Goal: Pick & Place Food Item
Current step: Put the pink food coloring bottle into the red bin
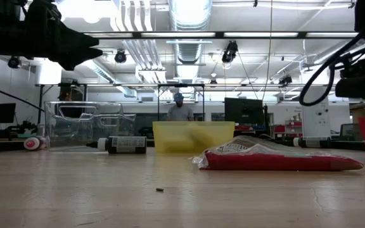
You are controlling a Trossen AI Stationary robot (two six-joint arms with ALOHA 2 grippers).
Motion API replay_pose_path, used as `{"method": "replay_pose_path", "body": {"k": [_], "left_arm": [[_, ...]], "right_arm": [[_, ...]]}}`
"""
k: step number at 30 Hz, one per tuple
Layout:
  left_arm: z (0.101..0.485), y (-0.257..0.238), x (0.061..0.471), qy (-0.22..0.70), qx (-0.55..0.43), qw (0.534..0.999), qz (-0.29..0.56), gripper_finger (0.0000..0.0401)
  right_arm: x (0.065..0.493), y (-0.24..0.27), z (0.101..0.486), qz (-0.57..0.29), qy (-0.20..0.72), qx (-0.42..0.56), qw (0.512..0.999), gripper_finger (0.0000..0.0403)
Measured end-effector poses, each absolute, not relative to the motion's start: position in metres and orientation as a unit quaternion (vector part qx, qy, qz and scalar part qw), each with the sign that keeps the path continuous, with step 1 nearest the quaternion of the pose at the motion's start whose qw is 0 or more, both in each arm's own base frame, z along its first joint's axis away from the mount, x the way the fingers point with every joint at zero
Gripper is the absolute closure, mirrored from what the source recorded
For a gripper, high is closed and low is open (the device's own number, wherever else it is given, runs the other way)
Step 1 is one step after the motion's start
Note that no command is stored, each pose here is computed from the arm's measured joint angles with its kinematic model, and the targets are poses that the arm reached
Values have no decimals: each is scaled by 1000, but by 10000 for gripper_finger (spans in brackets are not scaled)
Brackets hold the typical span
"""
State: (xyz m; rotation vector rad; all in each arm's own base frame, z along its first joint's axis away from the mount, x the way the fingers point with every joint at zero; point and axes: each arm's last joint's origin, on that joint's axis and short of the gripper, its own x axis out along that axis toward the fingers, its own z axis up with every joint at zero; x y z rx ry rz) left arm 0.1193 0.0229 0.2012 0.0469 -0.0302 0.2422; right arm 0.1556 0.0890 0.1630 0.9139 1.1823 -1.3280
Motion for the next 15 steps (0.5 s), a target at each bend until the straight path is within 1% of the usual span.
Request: {"method": "replay_pose_path", "body": {"k": [15], "left_arm": [[201, 23, 119, -15, 23, 992, 121, 111]], "right_arm": [[158, 90, 158, -569, 495, 382, 535, 282]]}}
